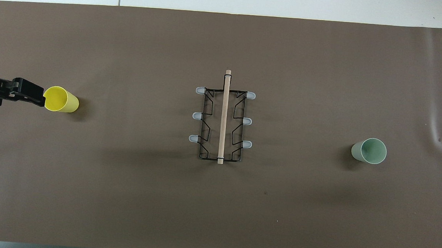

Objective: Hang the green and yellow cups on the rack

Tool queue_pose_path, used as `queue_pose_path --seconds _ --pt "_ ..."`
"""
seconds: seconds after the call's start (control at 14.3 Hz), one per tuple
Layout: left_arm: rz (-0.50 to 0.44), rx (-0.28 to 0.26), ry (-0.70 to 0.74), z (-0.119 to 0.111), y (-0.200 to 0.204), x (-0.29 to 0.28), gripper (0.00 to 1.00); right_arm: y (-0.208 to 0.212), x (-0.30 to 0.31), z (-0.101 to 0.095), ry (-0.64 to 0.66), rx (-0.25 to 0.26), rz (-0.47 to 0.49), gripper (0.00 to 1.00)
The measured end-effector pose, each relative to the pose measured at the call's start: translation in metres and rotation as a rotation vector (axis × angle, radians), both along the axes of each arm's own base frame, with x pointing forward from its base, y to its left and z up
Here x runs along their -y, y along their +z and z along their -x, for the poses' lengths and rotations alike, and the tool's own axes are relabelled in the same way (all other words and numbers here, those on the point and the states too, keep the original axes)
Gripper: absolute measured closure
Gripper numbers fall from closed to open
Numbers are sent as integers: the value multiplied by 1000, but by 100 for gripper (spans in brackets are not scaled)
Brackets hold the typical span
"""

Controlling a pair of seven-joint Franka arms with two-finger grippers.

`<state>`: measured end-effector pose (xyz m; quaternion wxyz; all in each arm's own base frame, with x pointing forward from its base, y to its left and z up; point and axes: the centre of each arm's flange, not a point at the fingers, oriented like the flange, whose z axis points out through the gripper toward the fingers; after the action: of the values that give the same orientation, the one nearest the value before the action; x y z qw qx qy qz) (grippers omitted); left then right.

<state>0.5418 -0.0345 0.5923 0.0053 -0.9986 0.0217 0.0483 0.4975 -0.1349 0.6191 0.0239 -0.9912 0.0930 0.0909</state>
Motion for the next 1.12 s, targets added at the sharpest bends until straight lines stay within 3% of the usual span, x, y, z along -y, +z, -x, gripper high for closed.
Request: queue_pose_path --seconds 0.28,0.56,0.84,0.98,1.12 --pt "59 -7 199 4 6 -16 0 -4 -43 -11 110 -19 72 0" --pt "159 -63 539 -2 -17 -85 0 -47 -109 -50 210 -46 110 0" --pt "188 -136 909 -29 -68 -111 0 -115 -158 -83 349 -174 278 0" --pt "209 -181 1107 -45 -101 -122 0 -149 -173 -92 399 -240 342 0" --pt "215 -202 1263 -57 -130 -139 0 -178 -188 -91 448 -342 396 0"
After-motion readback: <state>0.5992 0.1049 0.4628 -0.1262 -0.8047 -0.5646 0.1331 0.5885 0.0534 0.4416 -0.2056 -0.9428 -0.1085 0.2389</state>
